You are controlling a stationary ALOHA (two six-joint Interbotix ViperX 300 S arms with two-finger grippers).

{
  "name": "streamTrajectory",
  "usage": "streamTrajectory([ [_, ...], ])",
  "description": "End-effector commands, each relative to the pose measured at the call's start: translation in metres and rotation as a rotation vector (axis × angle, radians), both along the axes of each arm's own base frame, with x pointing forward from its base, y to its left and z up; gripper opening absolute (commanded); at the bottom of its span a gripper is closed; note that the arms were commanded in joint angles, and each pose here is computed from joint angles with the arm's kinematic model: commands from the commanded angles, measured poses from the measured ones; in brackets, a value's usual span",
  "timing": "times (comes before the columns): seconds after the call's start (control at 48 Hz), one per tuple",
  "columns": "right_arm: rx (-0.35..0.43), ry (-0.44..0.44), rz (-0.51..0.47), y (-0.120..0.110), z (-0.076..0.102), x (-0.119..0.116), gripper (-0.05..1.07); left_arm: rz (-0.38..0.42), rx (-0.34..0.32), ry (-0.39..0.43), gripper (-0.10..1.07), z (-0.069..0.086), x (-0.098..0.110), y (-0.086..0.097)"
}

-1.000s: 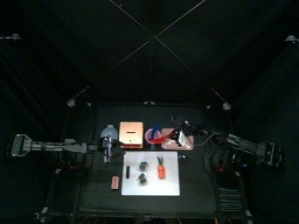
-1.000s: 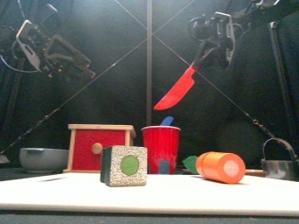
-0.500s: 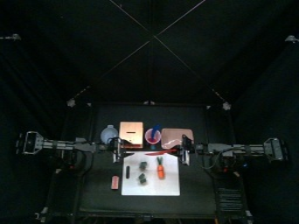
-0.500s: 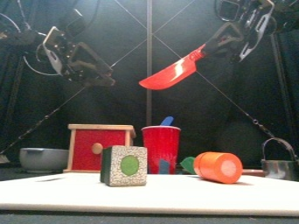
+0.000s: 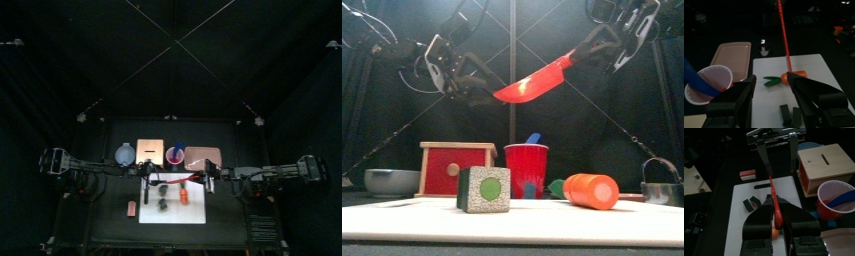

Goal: Cut carrot

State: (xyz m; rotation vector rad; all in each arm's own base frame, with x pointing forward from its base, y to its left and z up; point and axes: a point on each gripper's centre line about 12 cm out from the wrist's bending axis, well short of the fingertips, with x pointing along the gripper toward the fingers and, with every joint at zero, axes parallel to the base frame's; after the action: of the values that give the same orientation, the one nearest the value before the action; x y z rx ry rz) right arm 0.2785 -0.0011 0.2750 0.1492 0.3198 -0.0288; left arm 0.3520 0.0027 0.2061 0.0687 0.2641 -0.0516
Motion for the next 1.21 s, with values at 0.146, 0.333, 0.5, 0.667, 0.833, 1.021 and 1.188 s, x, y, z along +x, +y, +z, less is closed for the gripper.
streamTrajectory([
  [0.146,0.012,0.025,-0.011,-0.002,-0.009,0.001,0.44,-0.011,-0.010,-0.066,0.89,0.019,0.008,-0.005],
  [0.333,0.004,0.041,-0.012,-0.003,-0.013,0.006,0.44,-0.032,-0.024,-0.050,0.89,0.013,0.010,-0.014],
  [0.5,-0.012,0.022,-0.013,-0.005,-0.007,0.008,0.44,-0.033,-0.044,-0.011,0.89,-0.001,0.017,-0.020],
  [0.667,-0.024,0.010,-0.015,-0.006,-0.002,0.010,0.44,-0.021,-0.051,0.006,0.88,-0.009,0.023,-0.019],
  [0.833,-0.021,0.004,-0.016,-0.006,0.001,0.011,0.44,-0.020,-0.047,0.019,0.87,-0.013,0.025,-0.018],
  [1.021,-0.014,0.002,-0.017,-0.006,0.001,0.011,0.44,-0.014,-0.048,0.023,0.87,-0.014,0.026,-0.016],
  [1.188,-0.013,-0.001,-0.019,-0.006,0.001,0.011,0.44,-0.012,-0.048,0.038,0.86,-0.017,0.026,-0.016],
])
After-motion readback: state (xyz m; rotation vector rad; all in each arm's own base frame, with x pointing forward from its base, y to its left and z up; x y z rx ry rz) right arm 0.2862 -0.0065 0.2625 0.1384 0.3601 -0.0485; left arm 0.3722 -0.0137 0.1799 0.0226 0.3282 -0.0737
